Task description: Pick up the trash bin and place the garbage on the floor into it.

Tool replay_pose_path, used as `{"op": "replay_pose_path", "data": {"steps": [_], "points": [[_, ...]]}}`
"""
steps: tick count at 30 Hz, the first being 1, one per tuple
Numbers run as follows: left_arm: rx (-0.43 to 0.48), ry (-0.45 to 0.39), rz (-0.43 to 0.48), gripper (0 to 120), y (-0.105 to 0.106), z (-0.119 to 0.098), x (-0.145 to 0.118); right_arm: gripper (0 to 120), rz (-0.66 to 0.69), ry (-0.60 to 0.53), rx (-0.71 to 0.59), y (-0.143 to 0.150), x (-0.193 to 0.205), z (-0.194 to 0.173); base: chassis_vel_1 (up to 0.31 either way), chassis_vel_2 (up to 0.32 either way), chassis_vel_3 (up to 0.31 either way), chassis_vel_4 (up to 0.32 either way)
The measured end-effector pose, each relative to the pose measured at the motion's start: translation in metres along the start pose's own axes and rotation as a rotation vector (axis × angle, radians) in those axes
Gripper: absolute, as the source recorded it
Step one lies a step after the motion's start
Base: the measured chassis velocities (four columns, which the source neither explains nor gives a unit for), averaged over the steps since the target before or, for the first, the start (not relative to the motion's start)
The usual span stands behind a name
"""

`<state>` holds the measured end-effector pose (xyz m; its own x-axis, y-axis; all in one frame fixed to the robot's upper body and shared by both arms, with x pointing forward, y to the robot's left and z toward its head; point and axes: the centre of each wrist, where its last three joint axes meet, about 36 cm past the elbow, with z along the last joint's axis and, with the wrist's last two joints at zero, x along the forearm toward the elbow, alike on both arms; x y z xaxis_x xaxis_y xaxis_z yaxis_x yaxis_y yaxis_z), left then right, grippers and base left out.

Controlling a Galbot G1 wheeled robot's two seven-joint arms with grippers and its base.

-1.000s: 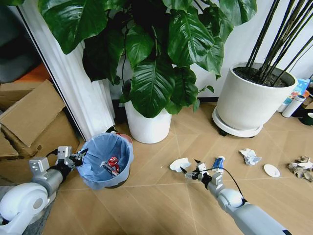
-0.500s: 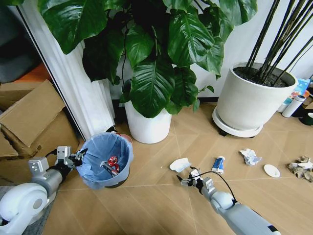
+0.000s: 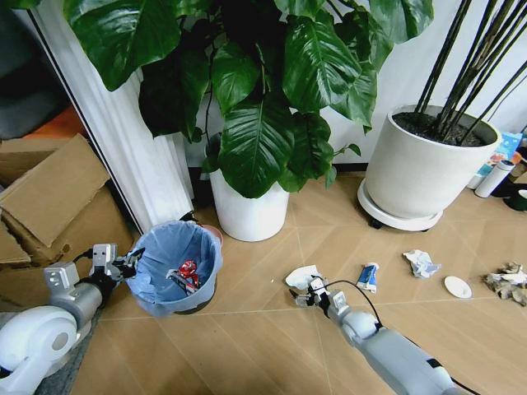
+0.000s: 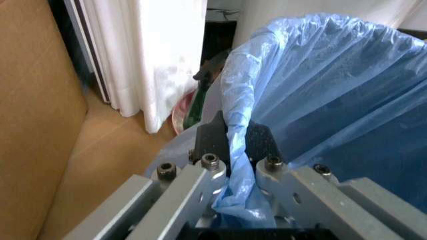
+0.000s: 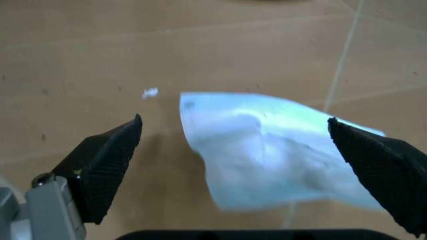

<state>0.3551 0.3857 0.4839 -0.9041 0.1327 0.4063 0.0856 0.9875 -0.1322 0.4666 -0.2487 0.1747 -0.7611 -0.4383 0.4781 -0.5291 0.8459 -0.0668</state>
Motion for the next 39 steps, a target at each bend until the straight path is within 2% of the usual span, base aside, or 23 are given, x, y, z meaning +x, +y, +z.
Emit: {"op": "replay_pose_path", "data": {"steps": [9,13,14,16,20,22,24,26,28,30,32,33,36,39], "points": [[0.0,-0.006,-0.002,0,0.002,-0.003,0.0,100,-0.005,0.039,-0.037,0.004,-0.025,-0.012,0.0,0.0,0.0,0.0],[0.0,-0.01,-0.005,0,0.003,-0.005,0.0,93,-0.006,0.074,-0.066,0.008,-0.029,-0.008,0.0,0.0,0.0,0.0],[0.001,-0.01,-0.005,0,0.003,-0.005,0.001,86,-0.007,0.091,-0.078,0.01,-0.03,-0.005,0.0,0.0,0.0,0.0],[0.001,-0.01,-0.005,0,0.004,-0.005,0.001,84,-0.007,0.097,-0.082,0.011,-0.03,-0.004,0.0,0.0,0.0,0.0],[0.001,-0.011,-0.006,0,0.004,-0.006,0.001,63,-0.005,0.123,-0.105,0.012,-0.03,0.001,0.0,0.0,0.0,0.0],[0.001,-0.011,-0.006,0,0.004,-0.006,0.001,62,-0.004,0.124,-0.106,0.012,-0.029,0.001,0.0,0.0,0.0,0.0],[0.001,-0.011,-0.006,0,0.004,-0.006,0.001,48,0.003,0.127,-0.107,0.008,-0.028,0.003,0.0,0.0,0.0,0.0],[0.001,-0.011,-0.006,0,0.004,-0.006,0.001,47,0.005,0.129,-0.107,0.007,-0.026,0.004,0.0,0.0,0.0,0.0],[0.002,-0.011,-0.006,0,0.004,-0.005,0.001,35,0.011,0.133,-0.108,0.004,-0.023,0.007,0.0,0.0,0.0,0.0],[0.003,-0.011,-0.006,0,0.004,-0.005,0.001,32,0.013,0.135,-0.108,0.003,-0.022,0.008,0.0,0.0,0.0,0.0],[0.003,-0.011,-0.006,0,0.004,-0.005,0.001,19,0.019,0.138,-0.11,-0.001,-0.017,0.011,0.0,0.0,0.0,0.0],[0.003,-0.011,-0.006,0,0.004,-0.005,0.001,19,0.019,0.138,-0.11,-0.001,-0.017,0.011,0.0,0.0,0.0,0.0],[0.002,-0.011,-0.006,0,0.004,-0.005,0.001,6,0.025,0.138,-0.11,-0.005,-0.013,0.012,0.0,0.0,0.0,0.0],[0.002,-0.008,-0.007,0,0.004,-0.004,0.001,0,0.028,0.131,-0.109,-0.01,-0.008,0.011,0.0,0.0,0.0,0.0]]}}
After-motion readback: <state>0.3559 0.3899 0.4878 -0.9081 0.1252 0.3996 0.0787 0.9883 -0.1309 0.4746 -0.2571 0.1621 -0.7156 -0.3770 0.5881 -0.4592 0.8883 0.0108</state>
